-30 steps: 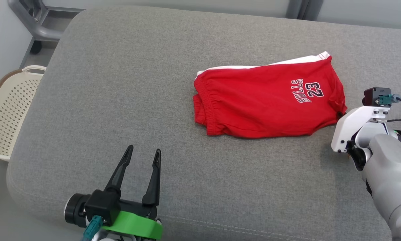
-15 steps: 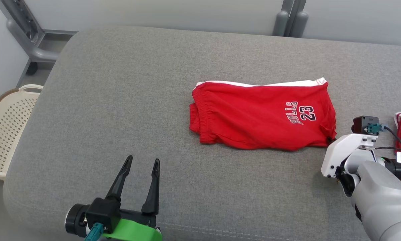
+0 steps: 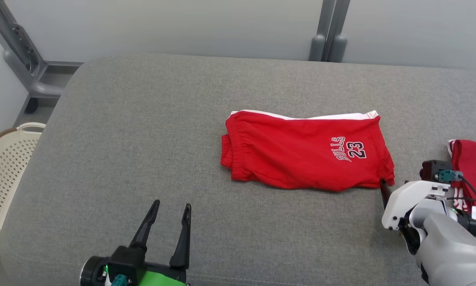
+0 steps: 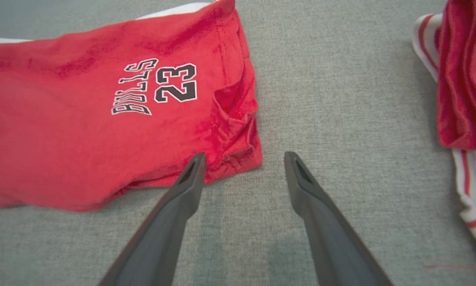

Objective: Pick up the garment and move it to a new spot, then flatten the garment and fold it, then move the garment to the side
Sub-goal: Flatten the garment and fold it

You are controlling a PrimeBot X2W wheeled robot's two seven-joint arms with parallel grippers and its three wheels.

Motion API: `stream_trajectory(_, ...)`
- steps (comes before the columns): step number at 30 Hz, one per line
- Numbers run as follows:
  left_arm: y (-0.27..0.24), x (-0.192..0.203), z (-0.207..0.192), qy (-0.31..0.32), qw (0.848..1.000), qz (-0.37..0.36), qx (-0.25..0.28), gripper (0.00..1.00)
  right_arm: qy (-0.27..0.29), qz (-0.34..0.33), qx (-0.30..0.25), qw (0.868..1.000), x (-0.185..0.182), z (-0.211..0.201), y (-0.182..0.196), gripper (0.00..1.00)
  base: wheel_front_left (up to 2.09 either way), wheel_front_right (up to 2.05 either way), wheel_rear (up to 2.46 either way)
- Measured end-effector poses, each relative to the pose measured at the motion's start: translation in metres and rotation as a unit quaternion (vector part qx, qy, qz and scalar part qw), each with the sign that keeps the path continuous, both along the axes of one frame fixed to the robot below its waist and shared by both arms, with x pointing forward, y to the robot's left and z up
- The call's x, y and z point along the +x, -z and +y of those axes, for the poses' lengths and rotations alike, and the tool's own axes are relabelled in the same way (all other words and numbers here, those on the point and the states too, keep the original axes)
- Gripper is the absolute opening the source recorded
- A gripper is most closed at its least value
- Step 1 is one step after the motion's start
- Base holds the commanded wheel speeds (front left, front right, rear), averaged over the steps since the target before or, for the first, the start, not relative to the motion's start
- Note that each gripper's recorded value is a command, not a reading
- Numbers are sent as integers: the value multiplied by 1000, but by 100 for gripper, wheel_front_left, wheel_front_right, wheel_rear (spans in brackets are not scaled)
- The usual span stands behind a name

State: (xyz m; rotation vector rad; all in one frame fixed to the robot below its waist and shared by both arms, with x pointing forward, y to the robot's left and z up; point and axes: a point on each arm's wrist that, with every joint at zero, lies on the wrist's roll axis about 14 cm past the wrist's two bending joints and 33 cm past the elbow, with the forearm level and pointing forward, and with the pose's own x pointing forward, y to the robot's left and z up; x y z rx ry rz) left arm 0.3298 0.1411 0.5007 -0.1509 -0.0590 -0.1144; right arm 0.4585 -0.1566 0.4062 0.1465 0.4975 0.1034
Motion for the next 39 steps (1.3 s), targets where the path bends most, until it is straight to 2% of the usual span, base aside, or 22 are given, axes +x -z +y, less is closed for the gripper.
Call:
stream_trajectory(8, 5, -17, 11, -27, 1000, 9, -1, 100, 22, -97, 13, 995, -6, -9, -36, 100, 0, 0, 0)
stream_trajectory(11, 2, -19, 20, -43, 999, 4, 4, 100, 15, -158, 20, 987, -5, -3, -65, 100, 0, 0, 0)
stream_trajectory(19, 4, -19, 28, -48, 999, 11, 22, 100, 5, -243, -22, 970, -49, 0, -87, 100, 0, 0, 0)
stream_trajectory(22, 4, -17, 33, -53, 998, 11, 29, 100, 8, -259, -35, 965, -65, -7, -91, 100, 0, 0, 0)
stream_trajectory(26, 5, -14, 39, -58, 998, 14, 36, 100, 6, -269, -26, 963, -80, -5, -97, 100, 0, 0, 0)
stream_trajectory(39, 10, -2, 42, -37, 998, 17, 53, 100, 20, -264, 1, 964, -93, -10, -98, 100, 0, 0, 0)
